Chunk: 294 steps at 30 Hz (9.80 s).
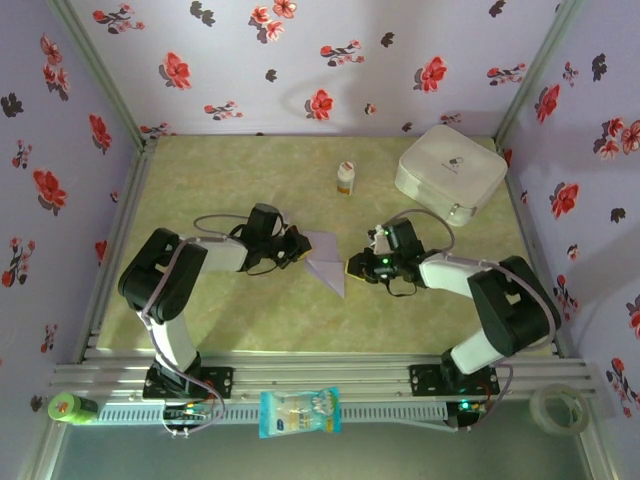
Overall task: Fold a paper plane with a square sheet of paper (pick it up from the middle)
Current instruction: Fourth fold the wing at the center of the table.
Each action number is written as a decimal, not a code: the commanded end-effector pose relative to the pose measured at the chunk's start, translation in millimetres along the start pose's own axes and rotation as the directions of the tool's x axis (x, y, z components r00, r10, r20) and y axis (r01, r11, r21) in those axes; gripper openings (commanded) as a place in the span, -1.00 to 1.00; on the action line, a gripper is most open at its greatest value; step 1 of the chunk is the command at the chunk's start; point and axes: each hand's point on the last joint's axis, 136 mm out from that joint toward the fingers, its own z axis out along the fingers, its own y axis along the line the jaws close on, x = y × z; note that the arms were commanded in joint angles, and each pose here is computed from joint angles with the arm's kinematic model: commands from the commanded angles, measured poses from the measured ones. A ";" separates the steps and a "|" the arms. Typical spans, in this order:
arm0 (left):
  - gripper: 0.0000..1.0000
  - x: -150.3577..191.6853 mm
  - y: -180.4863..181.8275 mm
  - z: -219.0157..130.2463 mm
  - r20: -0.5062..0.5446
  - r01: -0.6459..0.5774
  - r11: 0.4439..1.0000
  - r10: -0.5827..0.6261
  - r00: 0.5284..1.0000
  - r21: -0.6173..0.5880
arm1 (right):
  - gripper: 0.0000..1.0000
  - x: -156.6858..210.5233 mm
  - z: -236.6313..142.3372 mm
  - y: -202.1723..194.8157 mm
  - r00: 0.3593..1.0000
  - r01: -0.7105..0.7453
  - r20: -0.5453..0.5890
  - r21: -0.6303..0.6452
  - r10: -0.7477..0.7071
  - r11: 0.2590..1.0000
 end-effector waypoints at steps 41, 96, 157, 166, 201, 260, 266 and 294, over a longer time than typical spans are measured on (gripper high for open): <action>-0.71 41.0 -38.6 -15.2 0.145 -0.048 0.999 0.049 0.988 -0.013 | -0.12 52.6 12.3 9.9 0.400 0.773 0.025 0.528 -0.916 0.352; -0.51 32.6 -29.9 -26.4 0.185 -0.030 0.998 0.039 0.982 -0.053 | -0.86 50.8 26.0 4.8 0.503 0.719 0.068 0.520 -0.861 0.461; -0.71 18.5 -10.5 -60.0 0.273 -0.072 0.995 0.086 0.958 -0.062 | -1.00 51.9 72.6 9.5 0.981 0.195 -0.019 0.005 -0.195 0.981; -0.93 24.9 11.5 -48.4 0.234 -0.001 0.994 0.027 0.972 -0.110 | -1.00 46.5 66.4 9.4 0.976 0.210 0.055 -0.013 -0.209 0.978; -0.98 30.2 7.8 -4.0 0.149 -0.036 0.998 0.043 0.988 -0.050 | -1.00 51.9 68.7 -8.6 0.995 0.100 0.008 0.017 -0.100 0.995; -1.00 36.7 47.5 14.7 0.104 0.005 0.986 0.012 0.995 -0.165 | -0.85 76.0 54.7 -10.1 0.988 0.084 -0.132 0.034 -0.079 0.996; -1.00 36.8 51.2 12.2 0.110 0.009 0.983 0.011 0.994 -0.181 | -0.85 77.7 54.2 -11.1 0.987 0.069 -0.146 0.047 -0.061 0.997; -1.00 36.4 51.8 11.1 0.118 0.018 0.984 0.003 0.993 -0.179 | -0.74 95.2 44.9 -30.9 0.970 0.108 -0.231 0.140 -0.074 0.984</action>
